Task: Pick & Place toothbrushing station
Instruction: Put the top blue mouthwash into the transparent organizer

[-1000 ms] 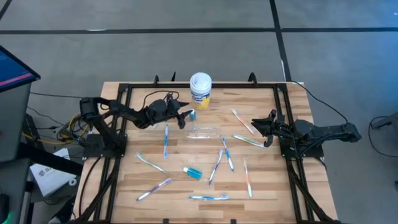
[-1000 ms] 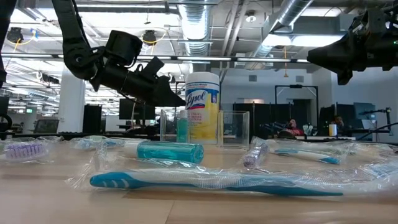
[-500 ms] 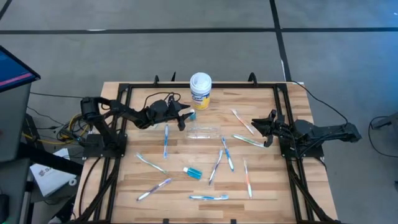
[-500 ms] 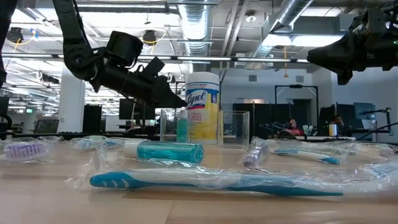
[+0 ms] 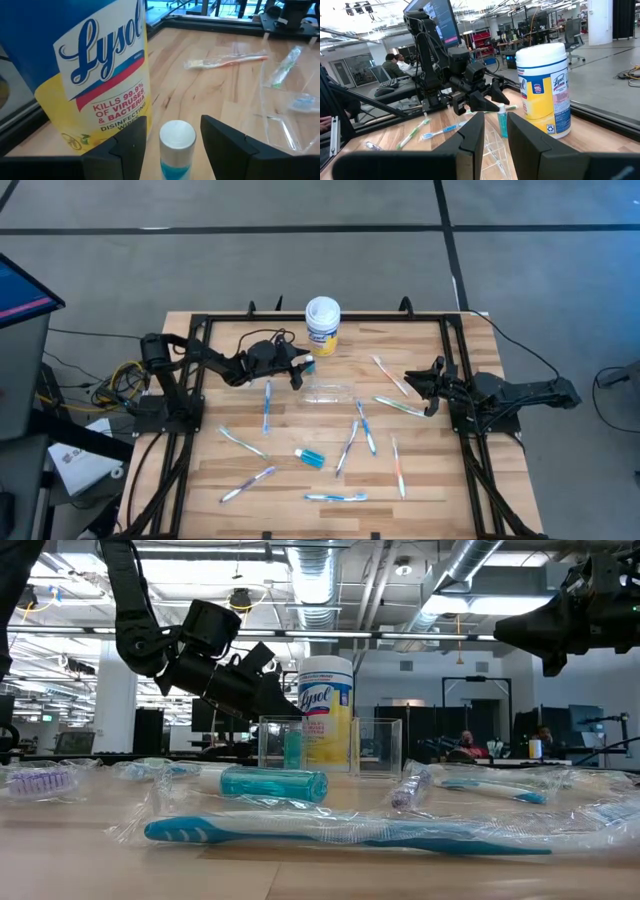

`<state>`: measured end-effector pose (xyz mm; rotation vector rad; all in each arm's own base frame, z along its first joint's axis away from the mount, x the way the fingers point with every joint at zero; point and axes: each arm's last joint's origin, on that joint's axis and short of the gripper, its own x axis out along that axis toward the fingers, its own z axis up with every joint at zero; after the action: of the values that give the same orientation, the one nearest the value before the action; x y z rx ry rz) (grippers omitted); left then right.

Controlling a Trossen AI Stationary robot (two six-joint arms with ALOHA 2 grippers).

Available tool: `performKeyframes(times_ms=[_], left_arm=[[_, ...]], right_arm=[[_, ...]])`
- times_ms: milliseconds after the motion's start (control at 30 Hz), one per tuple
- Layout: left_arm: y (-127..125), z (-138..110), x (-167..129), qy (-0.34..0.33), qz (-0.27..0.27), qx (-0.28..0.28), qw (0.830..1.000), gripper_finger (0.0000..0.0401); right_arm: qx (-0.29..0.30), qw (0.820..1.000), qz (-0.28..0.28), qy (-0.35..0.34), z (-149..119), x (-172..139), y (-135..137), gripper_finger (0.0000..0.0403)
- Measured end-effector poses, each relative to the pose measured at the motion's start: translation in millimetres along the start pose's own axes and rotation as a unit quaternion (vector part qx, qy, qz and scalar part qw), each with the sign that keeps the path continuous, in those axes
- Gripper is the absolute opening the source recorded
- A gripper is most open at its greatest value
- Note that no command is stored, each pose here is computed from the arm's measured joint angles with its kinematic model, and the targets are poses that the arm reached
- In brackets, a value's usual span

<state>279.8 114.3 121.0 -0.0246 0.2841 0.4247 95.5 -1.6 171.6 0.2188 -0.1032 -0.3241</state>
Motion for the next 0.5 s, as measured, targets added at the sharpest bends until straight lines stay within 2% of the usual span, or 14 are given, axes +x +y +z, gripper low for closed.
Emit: performKeyframes(times_ms=[300,500], left_arm=[[-0.8,-0.3,0.0,0.001,-0.014,0.0,1.0,0.0178],[-0.8,-0.6,0.0,0.003,-0.014,0.0,1.0,0.0129]], right_arm=[[0.0,1.0,0.0,0.0,0.0,0.0,0.0,0.0075],[0.0,1.0,0.0,0.0,-0.1,0.0,0.0,0.0075]])
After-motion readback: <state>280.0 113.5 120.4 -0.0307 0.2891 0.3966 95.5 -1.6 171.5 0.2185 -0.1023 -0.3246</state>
